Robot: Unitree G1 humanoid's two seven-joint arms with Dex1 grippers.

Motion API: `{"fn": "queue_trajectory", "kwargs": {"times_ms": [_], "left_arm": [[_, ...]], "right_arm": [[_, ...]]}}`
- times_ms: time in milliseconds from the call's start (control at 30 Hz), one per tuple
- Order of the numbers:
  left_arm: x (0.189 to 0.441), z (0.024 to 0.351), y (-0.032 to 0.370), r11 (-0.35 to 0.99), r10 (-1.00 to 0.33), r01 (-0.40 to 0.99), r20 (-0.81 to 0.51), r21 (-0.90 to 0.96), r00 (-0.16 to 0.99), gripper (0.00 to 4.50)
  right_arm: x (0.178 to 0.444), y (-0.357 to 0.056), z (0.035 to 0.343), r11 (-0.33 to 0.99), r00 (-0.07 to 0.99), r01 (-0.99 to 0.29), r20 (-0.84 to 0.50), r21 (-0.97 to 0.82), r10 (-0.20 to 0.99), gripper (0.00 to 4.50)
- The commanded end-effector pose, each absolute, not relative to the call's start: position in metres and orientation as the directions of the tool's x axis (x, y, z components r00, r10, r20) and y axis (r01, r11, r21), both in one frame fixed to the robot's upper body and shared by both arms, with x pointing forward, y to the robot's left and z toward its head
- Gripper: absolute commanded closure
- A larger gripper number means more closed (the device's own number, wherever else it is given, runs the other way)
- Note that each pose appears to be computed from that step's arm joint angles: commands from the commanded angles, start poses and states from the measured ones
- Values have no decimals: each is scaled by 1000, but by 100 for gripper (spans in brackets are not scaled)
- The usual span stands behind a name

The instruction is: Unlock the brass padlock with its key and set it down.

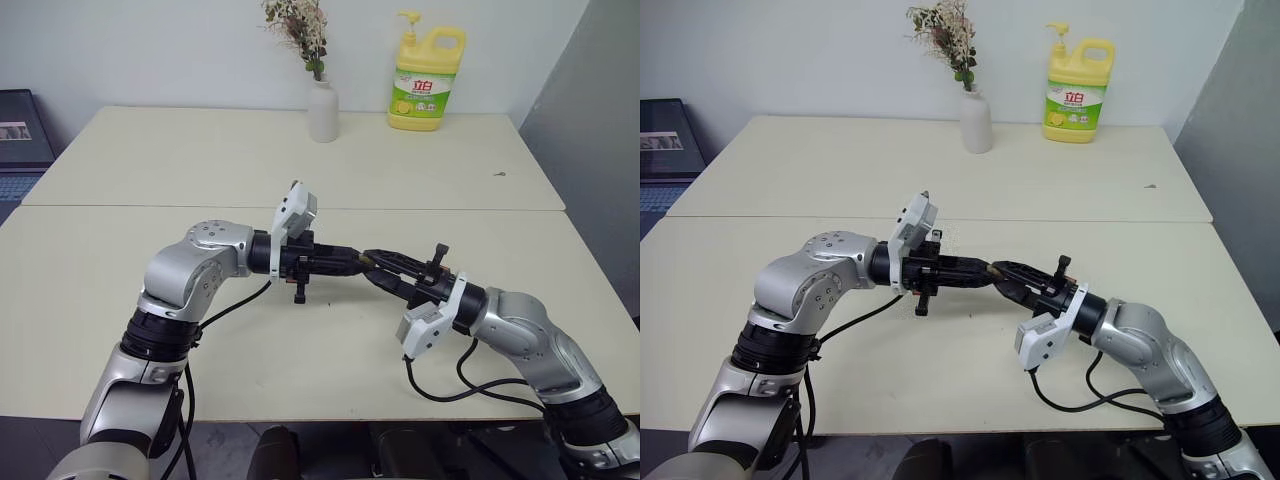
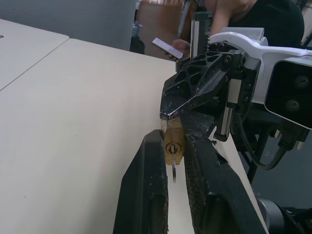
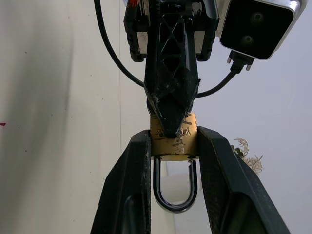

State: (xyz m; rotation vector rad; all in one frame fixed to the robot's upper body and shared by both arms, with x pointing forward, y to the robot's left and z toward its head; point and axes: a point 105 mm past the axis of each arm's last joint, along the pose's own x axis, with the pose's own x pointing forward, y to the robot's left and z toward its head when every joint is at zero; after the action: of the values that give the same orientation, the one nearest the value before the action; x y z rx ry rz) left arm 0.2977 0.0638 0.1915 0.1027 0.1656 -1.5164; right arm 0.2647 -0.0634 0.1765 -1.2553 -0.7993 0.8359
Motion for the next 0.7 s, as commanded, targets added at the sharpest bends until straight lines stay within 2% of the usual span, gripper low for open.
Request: {"fn": "queue_trajectory", "kwargs": {"times_ms": [33,233,333,533,700], "left_arm": [[294,197,61,30,-986,1000,-167,-2,29,434],[293,197,61,22,-986,1000,-166,-4,21,434],[293,198,62,22,-986,1000,-164,-4,21,434],[296,198,63,33,-986,999,-161,0,32,434],[300,200,67,56,-985,998,-161,13,57,434]], "right_arm": [[253,-55,190,119,415,-39,92,-992,905,356],[258,-60,182,95,450,-83,48,-992,892,356],[263,-66,187,135,480,-85,78,-987,874,356],[270,-86,180,81,547,-100,13,-992,837,153],[267,-110,171,66,598,-164,-47,-984,800,150]]}}
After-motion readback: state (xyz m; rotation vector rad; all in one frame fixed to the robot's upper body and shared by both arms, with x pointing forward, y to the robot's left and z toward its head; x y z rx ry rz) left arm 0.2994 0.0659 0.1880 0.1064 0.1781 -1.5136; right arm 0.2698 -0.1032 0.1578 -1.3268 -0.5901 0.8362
